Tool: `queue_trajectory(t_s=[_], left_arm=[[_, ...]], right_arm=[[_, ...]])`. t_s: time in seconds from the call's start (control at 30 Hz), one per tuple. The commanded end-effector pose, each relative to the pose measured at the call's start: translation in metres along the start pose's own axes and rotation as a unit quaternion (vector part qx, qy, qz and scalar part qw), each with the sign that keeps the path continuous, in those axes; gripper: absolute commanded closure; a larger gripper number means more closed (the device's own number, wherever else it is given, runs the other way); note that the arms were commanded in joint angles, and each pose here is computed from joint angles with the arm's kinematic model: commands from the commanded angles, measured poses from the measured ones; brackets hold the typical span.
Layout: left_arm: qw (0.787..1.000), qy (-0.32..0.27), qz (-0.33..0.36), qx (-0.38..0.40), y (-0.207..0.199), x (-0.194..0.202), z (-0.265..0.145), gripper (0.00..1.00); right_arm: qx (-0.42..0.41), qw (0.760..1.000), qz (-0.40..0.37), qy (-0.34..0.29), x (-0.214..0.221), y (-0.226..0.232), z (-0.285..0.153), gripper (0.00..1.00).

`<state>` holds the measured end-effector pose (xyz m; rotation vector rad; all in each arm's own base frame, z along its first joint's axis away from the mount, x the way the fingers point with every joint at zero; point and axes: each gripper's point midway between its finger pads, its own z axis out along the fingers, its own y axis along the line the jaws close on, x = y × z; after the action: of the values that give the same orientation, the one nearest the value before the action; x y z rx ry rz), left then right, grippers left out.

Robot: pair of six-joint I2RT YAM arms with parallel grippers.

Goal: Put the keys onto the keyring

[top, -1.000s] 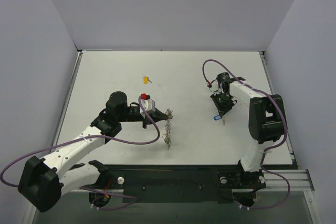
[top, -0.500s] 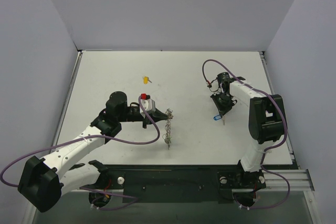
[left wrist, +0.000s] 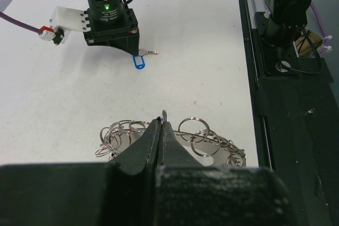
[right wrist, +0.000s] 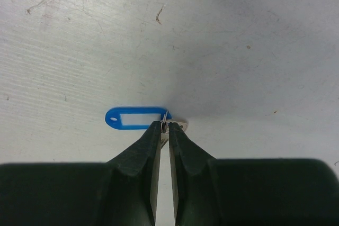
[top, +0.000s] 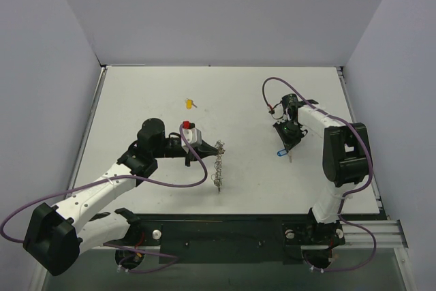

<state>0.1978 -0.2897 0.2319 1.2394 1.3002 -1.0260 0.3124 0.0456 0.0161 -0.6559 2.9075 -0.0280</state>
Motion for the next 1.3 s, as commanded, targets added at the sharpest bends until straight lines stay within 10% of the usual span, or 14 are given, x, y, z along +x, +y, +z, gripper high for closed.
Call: queue_trajectory(t_s=[0.0, 1.27], left_arm=[[0.998, -0.042, 0.054, -0.003, 0.0043, -0.0410, -0.0035, 1.00], [0.998, -0.041, 0.055, -0.002, 0.0041, -0.0408, -0.0035, 1.00]], right_arm=[[0.005, 1.000, -0.006, 0.011, 0.0003, 0.0001, -0.0059, 0.92], [0.012, 1.000, -0.006, 0.016, 0.0007, -0.0009, -0.0032, 0.94]])
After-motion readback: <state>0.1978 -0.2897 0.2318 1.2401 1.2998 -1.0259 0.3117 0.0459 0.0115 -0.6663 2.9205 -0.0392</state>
